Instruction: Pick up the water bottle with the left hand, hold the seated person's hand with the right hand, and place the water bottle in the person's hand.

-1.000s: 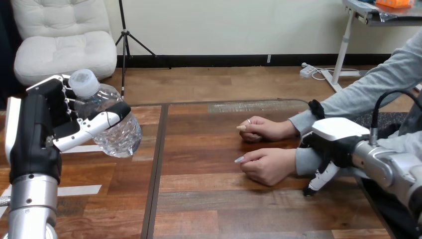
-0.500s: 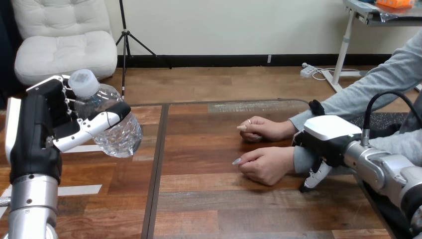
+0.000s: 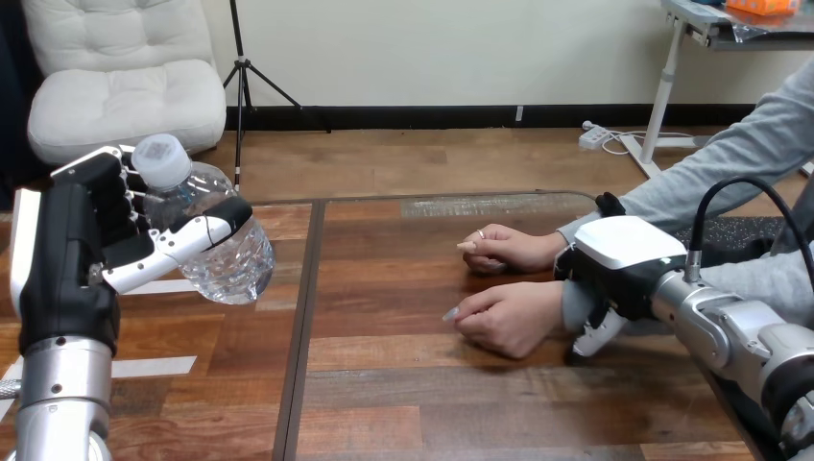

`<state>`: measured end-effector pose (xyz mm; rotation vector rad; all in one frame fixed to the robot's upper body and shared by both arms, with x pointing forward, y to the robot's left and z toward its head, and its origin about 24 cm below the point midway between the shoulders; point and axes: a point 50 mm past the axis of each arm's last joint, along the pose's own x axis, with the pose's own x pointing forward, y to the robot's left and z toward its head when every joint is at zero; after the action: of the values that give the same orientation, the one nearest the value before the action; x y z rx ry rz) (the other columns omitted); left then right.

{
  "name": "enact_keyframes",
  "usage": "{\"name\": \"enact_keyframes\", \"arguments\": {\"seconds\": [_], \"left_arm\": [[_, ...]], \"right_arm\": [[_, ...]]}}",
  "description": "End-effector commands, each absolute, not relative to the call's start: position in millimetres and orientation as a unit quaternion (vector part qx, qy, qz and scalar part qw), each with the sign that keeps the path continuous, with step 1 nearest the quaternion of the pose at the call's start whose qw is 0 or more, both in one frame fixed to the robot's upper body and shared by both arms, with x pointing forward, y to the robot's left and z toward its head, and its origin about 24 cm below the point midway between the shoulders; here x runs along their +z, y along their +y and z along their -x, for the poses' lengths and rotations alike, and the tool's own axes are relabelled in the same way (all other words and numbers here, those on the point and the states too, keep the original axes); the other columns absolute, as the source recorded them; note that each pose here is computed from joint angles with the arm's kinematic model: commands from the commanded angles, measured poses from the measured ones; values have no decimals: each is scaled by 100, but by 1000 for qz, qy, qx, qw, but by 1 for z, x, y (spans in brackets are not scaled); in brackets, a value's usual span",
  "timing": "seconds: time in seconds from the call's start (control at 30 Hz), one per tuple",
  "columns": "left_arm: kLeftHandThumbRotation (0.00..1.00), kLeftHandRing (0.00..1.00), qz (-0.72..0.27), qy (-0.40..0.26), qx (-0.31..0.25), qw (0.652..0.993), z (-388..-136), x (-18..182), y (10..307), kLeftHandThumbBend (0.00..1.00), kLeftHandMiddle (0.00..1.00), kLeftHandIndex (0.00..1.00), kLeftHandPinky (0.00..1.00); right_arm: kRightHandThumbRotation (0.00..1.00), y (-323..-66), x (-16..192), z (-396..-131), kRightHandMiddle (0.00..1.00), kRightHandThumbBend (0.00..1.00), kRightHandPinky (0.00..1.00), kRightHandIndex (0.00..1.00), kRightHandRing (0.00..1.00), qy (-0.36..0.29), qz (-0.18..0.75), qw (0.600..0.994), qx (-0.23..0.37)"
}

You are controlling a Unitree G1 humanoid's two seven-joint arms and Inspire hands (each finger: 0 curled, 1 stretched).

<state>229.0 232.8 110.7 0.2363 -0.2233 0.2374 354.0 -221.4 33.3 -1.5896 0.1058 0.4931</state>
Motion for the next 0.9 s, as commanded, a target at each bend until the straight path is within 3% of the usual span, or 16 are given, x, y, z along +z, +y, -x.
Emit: {"name": "enact_keyframes", "arguments": {"seconds": [0.0, 0.2, 0.87], "left_arm": [[0, 34, -120, -176, 112, 971, -233, 135, 229, 70, 39, 40, 28], [0, 34, -117, -175, 112, 971, -233, 135, 229, 70, 39, 40, 28], [0, 34, -122, -175, 115, 970, -232, 136, 230, 70, 39, 40, 28]], "right_arm": [[28, -216, 47, -364, 60, 88, 53, 59, 58, 18, 709, 677, 193], [28, -214, 48, -364, 56, 84, 48, 56, 54, 10, 709, 679, 190], [15, -215, 49, -364, 44, 70, 32, 46, 39, 14, 691, 698, 185]]}}
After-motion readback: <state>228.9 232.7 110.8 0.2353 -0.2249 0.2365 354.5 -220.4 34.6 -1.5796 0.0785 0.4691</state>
